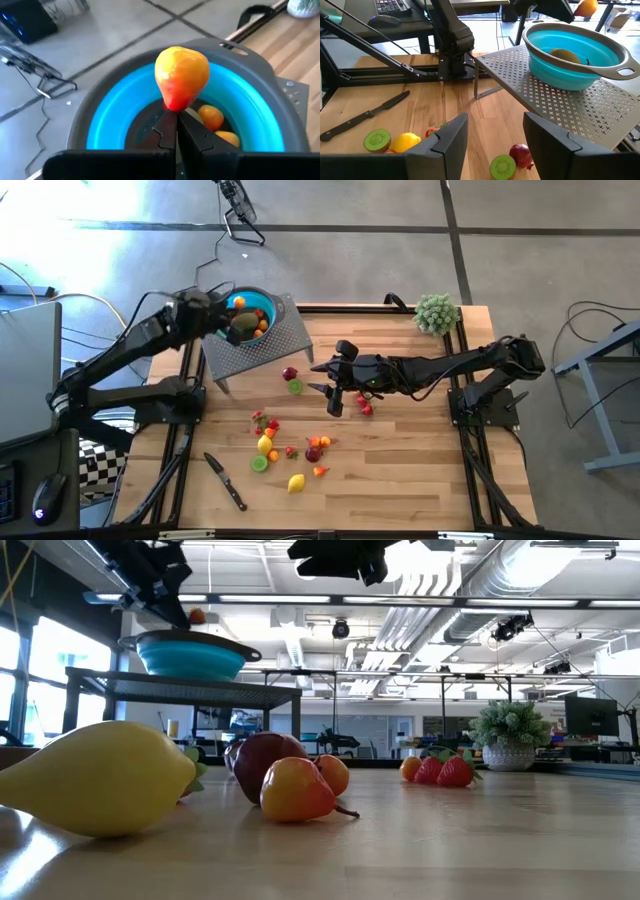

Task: Pick & Place Fruit
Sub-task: Put the orange pear into the blue strainer bowl on the shelf

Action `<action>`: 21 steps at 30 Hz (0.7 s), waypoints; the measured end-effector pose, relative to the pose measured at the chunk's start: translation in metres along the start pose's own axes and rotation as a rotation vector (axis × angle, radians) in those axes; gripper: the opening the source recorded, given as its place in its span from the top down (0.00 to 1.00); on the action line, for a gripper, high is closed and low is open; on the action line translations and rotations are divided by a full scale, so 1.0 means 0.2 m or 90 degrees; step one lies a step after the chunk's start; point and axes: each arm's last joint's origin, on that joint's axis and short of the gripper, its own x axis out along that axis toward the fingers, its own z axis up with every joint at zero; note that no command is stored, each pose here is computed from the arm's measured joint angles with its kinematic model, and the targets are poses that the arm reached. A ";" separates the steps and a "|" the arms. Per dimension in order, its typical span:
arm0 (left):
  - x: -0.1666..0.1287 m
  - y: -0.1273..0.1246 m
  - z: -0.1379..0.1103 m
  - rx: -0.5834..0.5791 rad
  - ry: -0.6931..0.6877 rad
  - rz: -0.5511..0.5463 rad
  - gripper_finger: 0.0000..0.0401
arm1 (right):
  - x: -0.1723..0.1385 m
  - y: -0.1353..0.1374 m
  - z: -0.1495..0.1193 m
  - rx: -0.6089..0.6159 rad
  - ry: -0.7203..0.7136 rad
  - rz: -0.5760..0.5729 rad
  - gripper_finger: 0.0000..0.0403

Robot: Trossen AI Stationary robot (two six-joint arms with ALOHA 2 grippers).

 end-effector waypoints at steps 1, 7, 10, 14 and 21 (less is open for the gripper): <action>0.02 0.01 0.01 0.004 0.019 -0.002 1.00 | 0.00 0.00 0.00 0.001 0.000 0.000 0.55; 0.13 0.07 0.08 0.003 0.159 0.003 1.00 | 0.01 0.00 -0.01 0.000 0.002 0.000 0.55; 0.20 0.10 0.08 0.006 0.222 0.006 1.00 | 0.02 0.00 -0.02 -0.002 0.008 -0.001 0.55; 0.30 0.13 0.07 0.008 0.274 -0.012 1.00 | 0.04 0.01 -0.04 -0.004 0.015 -0.001 0.55; 0.39 0.14 0.05 0.006 0.312 -0.017 1.00 | 0.07 0.02 -0.06 -0.005 0.020 0.000 0.55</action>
